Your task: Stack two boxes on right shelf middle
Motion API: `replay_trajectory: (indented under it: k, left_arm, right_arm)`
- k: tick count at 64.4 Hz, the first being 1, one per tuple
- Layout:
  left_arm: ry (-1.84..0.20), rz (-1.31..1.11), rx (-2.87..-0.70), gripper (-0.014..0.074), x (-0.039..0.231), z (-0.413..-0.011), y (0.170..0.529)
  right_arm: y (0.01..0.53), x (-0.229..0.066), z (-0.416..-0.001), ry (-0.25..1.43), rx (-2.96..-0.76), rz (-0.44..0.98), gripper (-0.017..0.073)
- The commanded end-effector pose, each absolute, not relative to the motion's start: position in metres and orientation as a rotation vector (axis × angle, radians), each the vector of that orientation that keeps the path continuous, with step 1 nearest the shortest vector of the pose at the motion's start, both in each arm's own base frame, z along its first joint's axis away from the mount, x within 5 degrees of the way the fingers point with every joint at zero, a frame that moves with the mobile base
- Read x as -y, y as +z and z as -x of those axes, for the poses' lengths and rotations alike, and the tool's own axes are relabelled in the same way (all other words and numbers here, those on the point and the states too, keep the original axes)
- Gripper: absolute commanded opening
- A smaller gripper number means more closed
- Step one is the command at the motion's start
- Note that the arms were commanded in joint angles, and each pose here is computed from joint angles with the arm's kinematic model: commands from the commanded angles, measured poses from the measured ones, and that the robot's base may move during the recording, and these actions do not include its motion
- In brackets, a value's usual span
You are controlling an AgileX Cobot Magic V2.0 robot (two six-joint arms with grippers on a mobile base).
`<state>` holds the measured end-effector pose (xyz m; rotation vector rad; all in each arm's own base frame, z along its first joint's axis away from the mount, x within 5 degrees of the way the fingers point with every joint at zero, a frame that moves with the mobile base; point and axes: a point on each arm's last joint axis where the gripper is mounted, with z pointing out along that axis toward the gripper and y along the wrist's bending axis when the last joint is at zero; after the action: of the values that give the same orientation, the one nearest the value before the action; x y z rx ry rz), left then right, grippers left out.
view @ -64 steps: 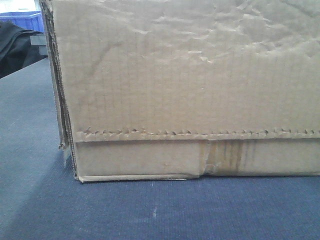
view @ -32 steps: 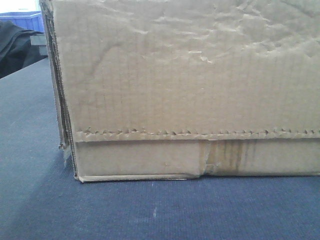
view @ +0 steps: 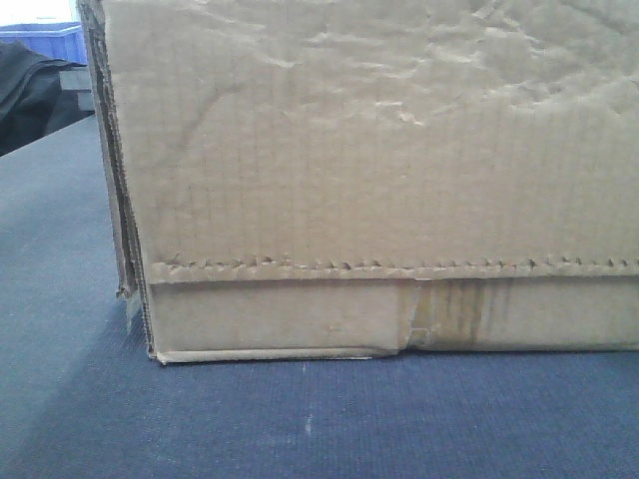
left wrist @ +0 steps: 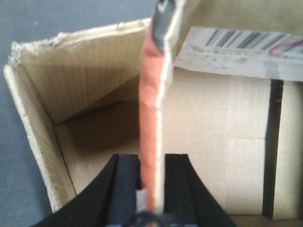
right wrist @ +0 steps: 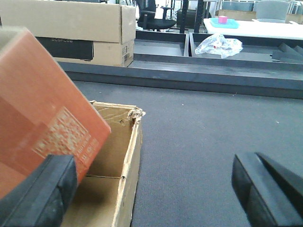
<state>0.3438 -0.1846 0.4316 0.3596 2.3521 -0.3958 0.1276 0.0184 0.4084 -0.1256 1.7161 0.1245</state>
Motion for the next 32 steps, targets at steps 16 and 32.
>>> replay_trajectory:
  k: [16,32]
  left_arm:
    - [-0.436,-0.337,-2.328,-0.0024,0.1892,-0.3463,0.4327]
    - [-0.439,-0.337,-2.328,0.0453,0.1893,-0.3462,0.4329]
  right_arm:
    - [0.4120,-0.0185,-0.1270,0.122,-1.697,0.130,0.0570]
    - [0.4120,-0.0185,-0.1270,0.122,-1.697,0.130,0.0570]
